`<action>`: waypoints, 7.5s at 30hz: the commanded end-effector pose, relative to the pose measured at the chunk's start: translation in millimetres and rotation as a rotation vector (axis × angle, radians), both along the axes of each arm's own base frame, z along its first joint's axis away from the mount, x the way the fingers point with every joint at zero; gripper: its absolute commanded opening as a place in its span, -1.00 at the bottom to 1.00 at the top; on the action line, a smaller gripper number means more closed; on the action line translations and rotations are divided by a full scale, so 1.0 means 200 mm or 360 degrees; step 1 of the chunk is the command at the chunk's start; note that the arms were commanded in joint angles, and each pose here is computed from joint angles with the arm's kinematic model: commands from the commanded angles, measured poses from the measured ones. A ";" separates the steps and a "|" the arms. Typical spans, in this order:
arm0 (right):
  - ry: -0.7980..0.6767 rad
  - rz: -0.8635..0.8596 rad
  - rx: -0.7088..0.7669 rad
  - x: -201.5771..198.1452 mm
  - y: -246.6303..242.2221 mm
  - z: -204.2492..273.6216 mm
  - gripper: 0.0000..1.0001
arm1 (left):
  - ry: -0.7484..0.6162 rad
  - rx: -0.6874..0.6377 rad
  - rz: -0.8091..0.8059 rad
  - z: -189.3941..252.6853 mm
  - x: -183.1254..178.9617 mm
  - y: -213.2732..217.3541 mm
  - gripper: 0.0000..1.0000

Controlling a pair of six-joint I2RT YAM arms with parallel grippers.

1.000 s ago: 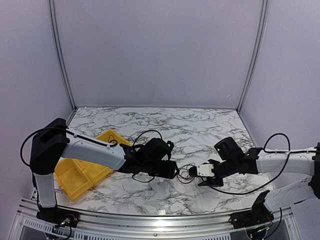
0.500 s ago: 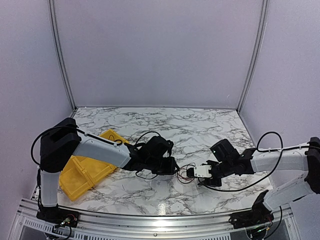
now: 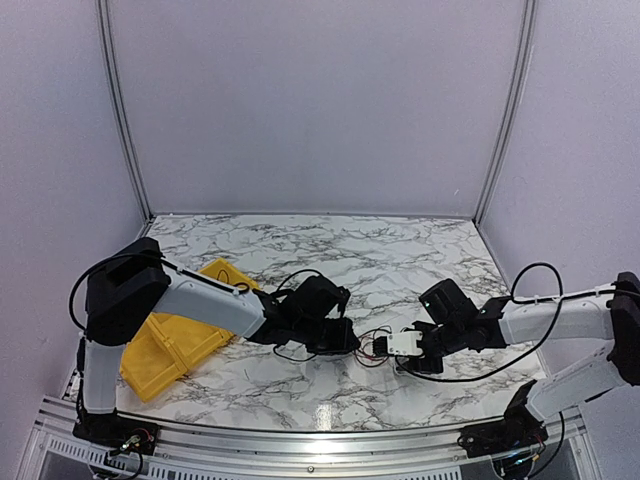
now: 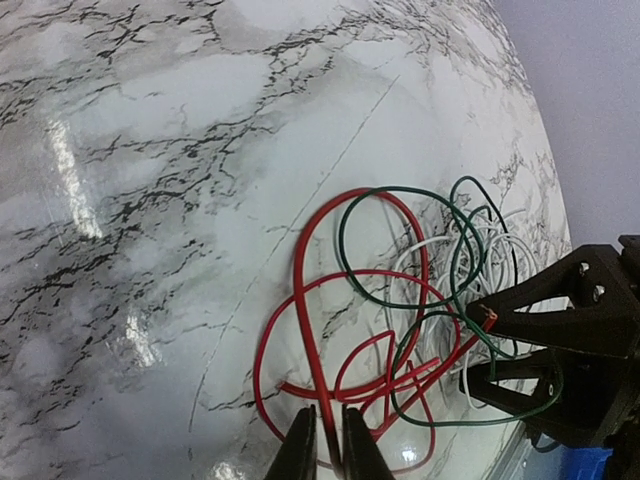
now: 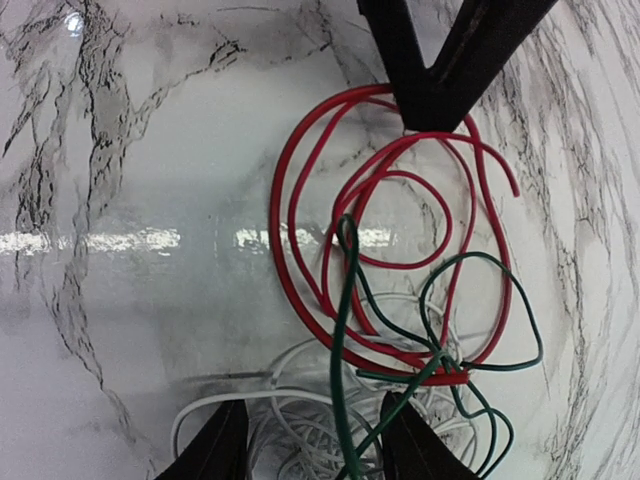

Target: Untangle the cables

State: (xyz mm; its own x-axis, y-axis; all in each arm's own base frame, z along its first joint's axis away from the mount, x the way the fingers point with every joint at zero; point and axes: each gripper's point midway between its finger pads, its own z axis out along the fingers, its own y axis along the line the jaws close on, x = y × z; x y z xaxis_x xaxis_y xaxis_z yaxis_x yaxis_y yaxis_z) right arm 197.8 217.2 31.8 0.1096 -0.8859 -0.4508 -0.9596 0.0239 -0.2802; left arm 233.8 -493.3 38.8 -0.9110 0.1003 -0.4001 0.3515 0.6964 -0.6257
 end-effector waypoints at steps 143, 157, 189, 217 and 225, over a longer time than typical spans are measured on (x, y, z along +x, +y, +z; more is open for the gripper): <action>-0.0283 -0.0419 0.0123 0.26 -0.13 0.23 0.02 | -0.0014 0.0049 0.0322 0.18 0.26 0.31 -0.25; -0.0285 -0.0426 0.0094 0.27 -0.14 0.21 0.02 | 0.0220 -0.0095 0.0333 0.00 0.30 0.19 -0.54; -0.0048 0.0076 0.0898 0.10 0.19 1.14 0.26 | -0.0727 -0.0343 -0.0159 0.95 -0.03 0.16 -1.00; -0.0107 0.0159 0.0922 0.11 0.32 1.16 -1.00 | -0.0668 -0.0241 -0.0124 0.78 -0.05 0.23 -0.25; -0.0082 0.0173 0.0938 0.08 0.31 1.19 -1.00 | -0.0616 -0.0187 -0.0043 0.50 -0.14 0.45 -0.09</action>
